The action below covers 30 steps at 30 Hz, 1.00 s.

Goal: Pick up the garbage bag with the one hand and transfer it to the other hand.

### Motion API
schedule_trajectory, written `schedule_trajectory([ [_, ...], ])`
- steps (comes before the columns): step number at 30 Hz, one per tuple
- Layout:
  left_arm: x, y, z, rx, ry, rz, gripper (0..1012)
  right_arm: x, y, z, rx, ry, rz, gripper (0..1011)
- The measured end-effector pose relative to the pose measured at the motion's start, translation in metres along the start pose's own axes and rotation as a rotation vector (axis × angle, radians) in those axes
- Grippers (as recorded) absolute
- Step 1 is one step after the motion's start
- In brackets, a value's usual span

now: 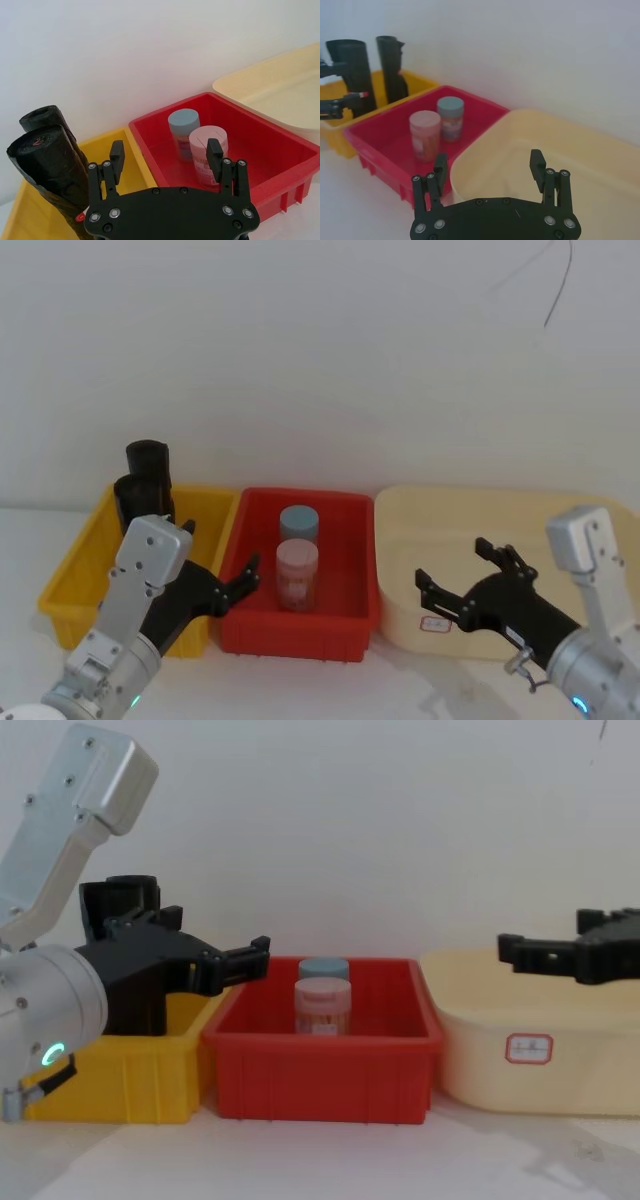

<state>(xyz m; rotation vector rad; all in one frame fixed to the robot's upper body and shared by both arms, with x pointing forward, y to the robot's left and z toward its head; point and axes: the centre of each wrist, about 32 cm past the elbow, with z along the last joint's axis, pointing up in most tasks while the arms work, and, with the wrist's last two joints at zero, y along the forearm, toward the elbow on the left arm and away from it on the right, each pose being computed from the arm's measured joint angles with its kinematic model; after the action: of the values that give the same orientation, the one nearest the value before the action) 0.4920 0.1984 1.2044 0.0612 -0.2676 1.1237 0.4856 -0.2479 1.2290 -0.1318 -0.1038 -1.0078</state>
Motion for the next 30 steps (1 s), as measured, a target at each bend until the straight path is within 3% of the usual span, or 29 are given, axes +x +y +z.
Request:
schedule_trajectory([
  [13,0.0000,0.0000,0.0000,0.000,0.000,0.000,1001,0.027,0.046,0.021,-0.052,-0.007,0.171,1001],
  [24,-0.0006,0.0000,0.0012,-0.001,0.001,0.008,1001,0.039,0.075,0.026,-0.085,0.011,0.253,1001],
  [30,-0.0053,0.0029,0.0074,0.013,0.008,0.050,1001,0.042,0.084,0.026,-0.095,0.020,0.281,1001],
])
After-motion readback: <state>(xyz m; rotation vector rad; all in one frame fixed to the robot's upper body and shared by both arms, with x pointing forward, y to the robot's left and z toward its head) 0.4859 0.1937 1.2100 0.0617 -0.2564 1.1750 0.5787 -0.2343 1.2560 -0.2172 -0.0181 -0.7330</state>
